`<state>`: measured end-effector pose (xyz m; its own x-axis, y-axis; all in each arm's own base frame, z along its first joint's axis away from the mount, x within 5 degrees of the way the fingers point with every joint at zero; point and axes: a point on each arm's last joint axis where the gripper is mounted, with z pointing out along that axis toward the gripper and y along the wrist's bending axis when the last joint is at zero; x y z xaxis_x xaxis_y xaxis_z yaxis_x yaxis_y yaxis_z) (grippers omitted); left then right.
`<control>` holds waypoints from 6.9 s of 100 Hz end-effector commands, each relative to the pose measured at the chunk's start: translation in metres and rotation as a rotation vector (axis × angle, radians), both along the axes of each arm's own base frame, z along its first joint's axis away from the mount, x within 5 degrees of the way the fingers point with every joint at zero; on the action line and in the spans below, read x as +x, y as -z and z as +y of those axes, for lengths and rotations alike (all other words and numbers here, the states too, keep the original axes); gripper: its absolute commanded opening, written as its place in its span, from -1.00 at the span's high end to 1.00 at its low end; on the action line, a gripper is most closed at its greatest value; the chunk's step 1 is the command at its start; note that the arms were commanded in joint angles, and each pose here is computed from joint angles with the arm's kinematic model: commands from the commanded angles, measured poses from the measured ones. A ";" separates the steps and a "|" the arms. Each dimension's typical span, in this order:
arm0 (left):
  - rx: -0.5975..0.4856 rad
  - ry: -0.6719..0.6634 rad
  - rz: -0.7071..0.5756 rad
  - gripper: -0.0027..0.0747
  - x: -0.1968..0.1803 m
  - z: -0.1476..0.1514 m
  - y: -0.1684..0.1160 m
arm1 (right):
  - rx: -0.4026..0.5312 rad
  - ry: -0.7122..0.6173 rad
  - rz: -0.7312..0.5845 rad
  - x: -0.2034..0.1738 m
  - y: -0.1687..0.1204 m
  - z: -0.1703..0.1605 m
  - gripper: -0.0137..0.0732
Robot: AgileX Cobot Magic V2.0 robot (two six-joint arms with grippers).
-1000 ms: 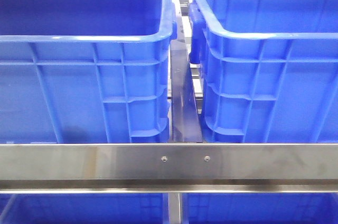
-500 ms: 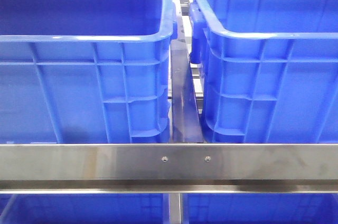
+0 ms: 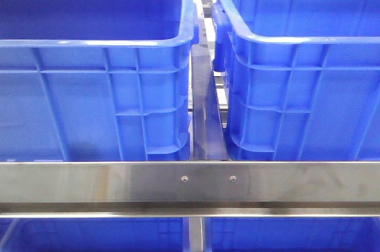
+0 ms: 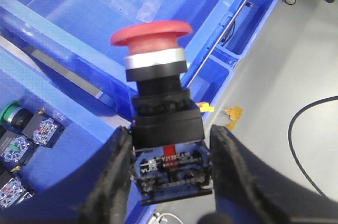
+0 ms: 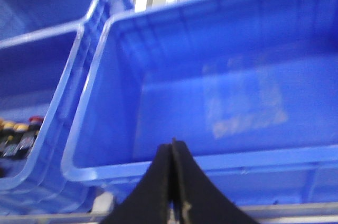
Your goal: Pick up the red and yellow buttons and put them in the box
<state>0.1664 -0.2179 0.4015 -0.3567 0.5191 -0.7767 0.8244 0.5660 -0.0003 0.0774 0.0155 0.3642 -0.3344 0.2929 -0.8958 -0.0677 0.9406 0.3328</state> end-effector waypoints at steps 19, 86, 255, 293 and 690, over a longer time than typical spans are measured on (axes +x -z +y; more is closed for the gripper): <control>-0.098 0.006 -0.068 0.77 -0.006 0.003 -0.022 | 0.069 -0.010 0.070 0.031 -0.004 0.003 0.68; -0.098 0.006 -0.068 0.77 -0.006 0.003 -0.022 | 0.440 -0.374 0.038 0.054 -0.016 0.040 -0.53; -0.094 0.001 -0.079 -0.56 -0.005 0.004 -0.022 | 0.541 -0.817 0.198 0.143 -0.004 0.107 0.31; -0.116 -0.099 -0.089 -0.61 0.000 0.021 -0.028 | 0.483 -0.722 0.127 0.152 -0.005 0.098 0.31; -0.371 -0.748 -0.342 0.98 -0.087 0.197 0.026 | -0.250 0.120 -0.183 0.182 -0.004 0.001 -0.56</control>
